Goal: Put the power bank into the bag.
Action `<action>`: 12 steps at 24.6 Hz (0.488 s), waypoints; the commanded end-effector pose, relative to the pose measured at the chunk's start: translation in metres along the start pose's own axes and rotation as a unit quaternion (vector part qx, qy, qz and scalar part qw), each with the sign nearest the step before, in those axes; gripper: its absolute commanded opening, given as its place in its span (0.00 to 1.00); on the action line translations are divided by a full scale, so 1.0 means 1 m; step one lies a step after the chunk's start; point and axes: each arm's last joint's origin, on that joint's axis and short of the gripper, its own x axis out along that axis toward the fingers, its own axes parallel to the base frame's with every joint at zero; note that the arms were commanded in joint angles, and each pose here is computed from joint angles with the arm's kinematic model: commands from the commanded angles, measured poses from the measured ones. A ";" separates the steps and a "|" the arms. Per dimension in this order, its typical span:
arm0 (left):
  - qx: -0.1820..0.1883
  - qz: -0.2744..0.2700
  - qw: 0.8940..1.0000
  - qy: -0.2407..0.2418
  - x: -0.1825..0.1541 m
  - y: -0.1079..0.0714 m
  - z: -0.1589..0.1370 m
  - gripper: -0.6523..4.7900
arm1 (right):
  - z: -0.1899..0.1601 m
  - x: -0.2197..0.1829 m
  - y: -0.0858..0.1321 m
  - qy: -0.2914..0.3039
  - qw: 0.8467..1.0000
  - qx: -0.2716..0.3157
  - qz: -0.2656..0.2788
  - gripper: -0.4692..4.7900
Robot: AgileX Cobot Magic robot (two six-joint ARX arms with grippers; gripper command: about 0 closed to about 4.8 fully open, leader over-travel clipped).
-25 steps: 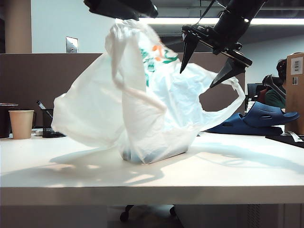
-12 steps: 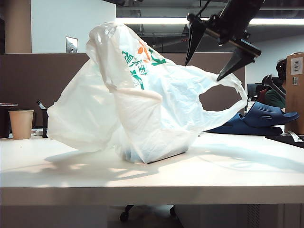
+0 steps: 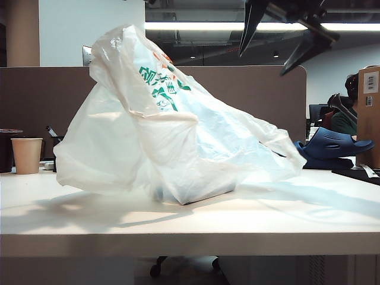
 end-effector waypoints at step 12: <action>-0.039 0.144 0.988 0.045 -0.038 0.081 -0.001 0.73 | -0.007 -0.066 0.011 -0.083 0.994 -0.050 -0.053 0.68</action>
